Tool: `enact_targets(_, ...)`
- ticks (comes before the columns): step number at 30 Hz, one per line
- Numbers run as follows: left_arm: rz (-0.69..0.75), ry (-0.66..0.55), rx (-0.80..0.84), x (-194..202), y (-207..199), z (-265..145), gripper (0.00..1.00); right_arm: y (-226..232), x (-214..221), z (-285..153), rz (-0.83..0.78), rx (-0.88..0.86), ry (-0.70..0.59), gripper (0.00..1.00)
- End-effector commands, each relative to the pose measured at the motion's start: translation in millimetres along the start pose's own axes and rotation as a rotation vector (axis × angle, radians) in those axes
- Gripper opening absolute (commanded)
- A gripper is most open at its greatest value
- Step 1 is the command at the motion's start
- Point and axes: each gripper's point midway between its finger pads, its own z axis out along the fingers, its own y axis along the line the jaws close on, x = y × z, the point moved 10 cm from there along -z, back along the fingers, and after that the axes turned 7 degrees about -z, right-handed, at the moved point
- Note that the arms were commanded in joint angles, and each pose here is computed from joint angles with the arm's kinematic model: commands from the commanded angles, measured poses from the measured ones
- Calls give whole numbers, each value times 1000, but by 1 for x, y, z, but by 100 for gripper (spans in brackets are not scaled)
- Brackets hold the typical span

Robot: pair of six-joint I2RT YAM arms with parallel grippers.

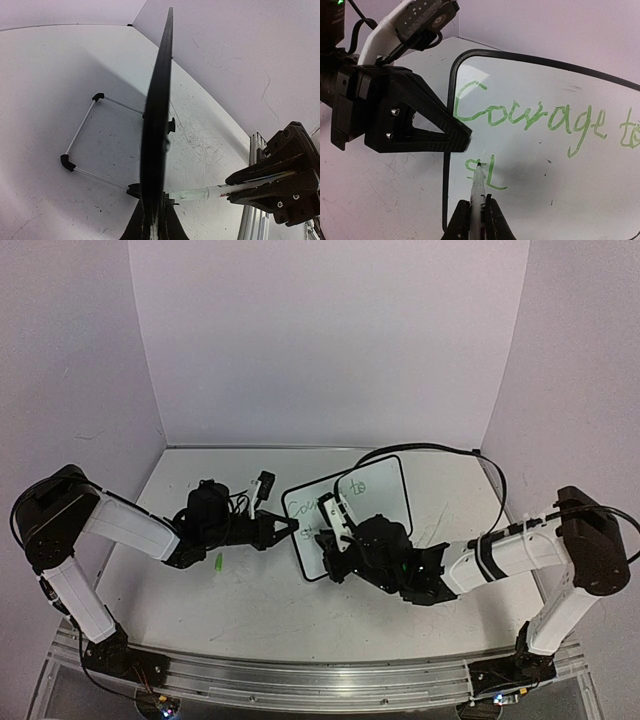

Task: Write a sentence on the whiteboard

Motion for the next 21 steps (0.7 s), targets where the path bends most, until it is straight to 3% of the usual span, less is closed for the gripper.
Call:
enact_targets(1,34,6,-45,0,2,-2,0,-2,-7,6,19,62,-12,0)
enact_targets(9,36,8,-50,1,3,-2,0,-18,-8,-14,58,165,-26,0)
enact_targets(21,33,7,-47,0,2,-2,0,-16,-6,-11,62,81,-31,0)
